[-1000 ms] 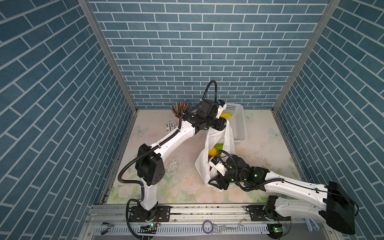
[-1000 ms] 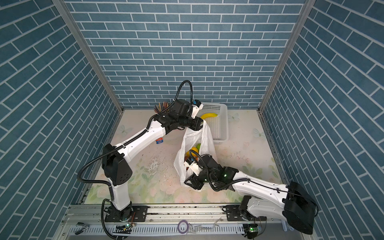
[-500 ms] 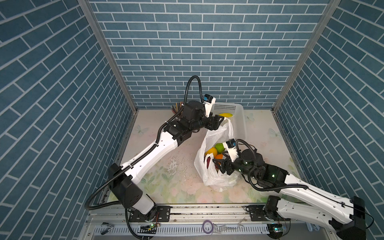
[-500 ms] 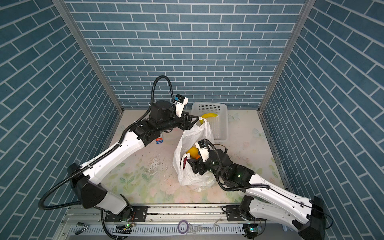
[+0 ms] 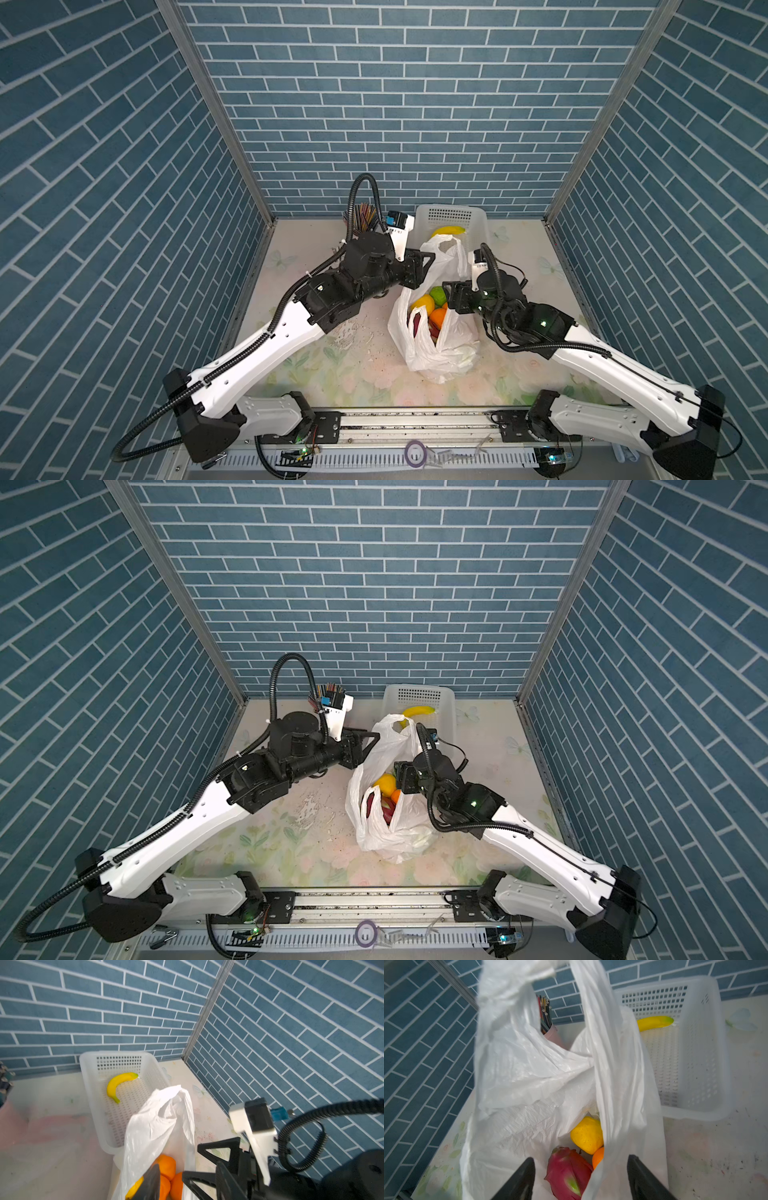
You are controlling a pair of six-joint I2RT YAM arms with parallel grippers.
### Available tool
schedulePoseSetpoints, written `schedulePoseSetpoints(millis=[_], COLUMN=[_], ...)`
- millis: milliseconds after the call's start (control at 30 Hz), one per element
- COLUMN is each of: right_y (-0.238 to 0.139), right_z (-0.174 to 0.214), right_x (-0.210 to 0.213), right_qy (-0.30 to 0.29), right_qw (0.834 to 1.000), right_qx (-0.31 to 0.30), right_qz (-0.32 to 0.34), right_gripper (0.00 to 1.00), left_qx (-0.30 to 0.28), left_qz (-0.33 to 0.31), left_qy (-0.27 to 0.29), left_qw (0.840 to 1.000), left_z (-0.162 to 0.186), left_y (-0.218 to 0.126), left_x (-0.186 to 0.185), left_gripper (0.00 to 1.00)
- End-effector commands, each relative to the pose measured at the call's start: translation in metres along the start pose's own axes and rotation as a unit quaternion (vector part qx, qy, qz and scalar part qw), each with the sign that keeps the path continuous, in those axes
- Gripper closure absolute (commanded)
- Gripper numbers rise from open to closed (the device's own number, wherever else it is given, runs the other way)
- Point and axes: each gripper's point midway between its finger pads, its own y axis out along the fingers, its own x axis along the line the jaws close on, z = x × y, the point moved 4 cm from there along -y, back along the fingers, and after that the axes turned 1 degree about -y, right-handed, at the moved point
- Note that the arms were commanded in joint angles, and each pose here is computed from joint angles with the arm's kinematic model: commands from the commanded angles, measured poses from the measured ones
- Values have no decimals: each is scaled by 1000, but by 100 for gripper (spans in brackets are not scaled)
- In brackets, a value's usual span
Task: Untie the knot of the plastic bag and take out the fruit
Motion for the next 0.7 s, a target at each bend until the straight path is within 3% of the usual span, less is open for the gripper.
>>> schedulePoseSetpoints(millis=[0,133,233,433,533,667], right_y=[16,26,24,20,19,17], right_z=[21,42,44,38,35,16], right_x=[-10,-19,-22,-10,-17,-28], right_qy=[44,26,15,-36,-36,-25], right_qw=[999,999,999,999,999,1000], right_qx=[24,26,26,28,21,-3], right_qz=[12,5,9,-27,-7,18], right_gripper=[42,79,93,100,100,100], left_qx=[54,79,110,216,254,265], left_qz=[-16,-24,-52,-104,-100,-62], left_qy=[-37,-2,1,31,45,27], left_qw=[998,997,993,970,961,962], left_z=[51,98,121,171,200,224], left_y=[30,53,67,91,89,74], left_x=[14,22,36,59,57,45], left_gripper=[59,62,62,50,51,54])
